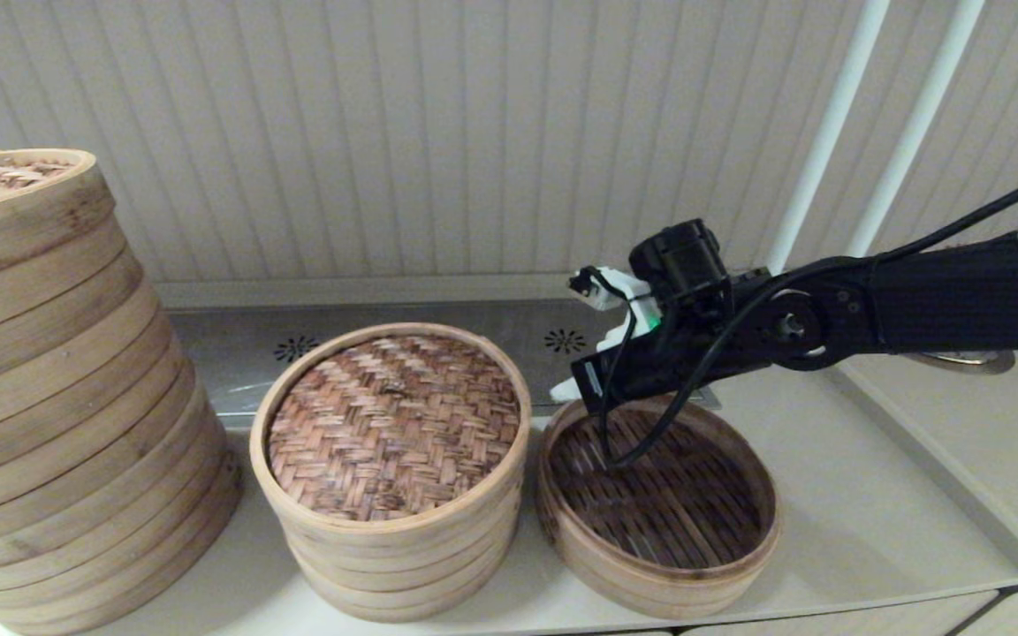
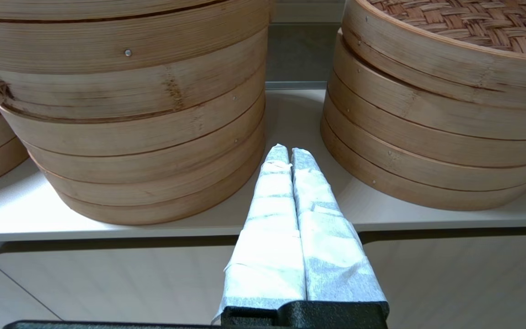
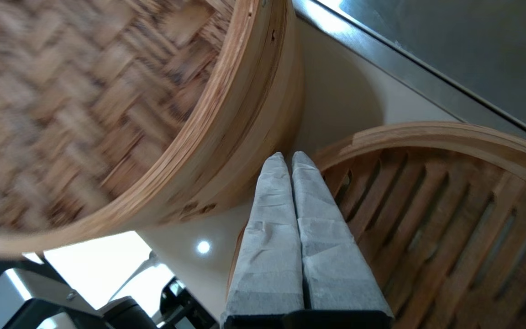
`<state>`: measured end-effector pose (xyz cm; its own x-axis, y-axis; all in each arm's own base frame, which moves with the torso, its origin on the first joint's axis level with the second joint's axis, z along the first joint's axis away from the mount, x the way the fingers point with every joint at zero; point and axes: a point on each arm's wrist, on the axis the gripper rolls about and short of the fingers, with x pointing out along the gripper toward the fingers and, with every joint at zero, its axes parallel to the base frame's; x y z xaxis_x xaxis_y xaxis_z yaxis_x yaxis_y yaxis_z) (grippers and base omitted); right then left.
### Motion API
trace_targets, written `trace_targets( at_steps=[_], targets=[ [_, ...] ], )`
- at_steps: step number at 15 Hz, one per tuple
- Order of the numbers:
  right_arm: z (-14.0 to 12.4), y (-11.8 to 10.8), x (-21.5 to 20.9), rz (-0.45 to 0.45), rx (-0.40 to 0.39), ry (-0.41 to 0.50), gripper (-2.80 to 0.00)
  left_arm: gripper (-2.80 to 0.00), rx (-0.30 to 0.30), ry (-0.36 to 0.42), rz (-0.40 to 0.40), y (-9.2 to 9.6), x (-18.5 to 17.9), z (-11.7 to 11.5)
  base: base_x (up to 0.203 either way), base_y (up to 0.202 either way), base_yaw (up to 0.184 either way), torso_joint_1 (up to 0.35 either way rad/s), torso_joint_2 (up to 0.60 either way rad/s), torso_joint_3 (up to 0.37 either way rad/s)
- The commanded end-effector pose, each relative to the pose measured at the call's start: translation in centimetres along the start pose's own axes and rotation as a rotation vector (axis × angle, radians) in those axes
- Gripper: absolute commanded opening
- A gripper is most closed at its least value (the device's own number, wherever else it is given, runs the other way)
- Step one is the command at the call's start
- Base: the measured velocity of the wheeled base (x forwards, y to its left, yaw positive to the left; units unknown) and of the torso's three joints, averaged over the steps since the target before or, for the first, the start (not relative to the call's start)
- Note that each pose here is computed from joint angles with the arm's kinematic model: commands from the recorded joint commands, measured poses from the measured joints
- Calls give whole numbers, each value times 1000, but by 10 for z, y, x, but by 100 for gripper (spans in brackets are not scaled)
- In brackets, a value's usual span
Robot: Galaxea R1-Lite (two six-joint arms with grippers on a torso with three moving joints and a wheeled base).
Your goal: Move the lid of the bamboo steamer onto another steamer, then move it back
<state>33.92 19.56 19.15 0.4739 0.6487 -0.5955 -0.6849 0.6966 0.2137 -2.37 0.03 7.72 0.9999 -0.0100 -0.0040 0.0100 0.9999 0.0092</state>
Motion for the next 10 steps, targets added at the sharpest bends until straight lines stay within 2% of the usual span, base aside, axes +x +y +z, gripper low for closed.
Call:
trace_targets(
  at_steps=[1,10],
  targets=[
    [-2,-1,14,7,1,19,-280,-280,0,1,1,0,0,0,0,0,0,0,0,0],
    [17,3,22,19,-29,-35,-280,-280,0,1,1,0,0,0,0,0,0,0,0,0]
  ],
)
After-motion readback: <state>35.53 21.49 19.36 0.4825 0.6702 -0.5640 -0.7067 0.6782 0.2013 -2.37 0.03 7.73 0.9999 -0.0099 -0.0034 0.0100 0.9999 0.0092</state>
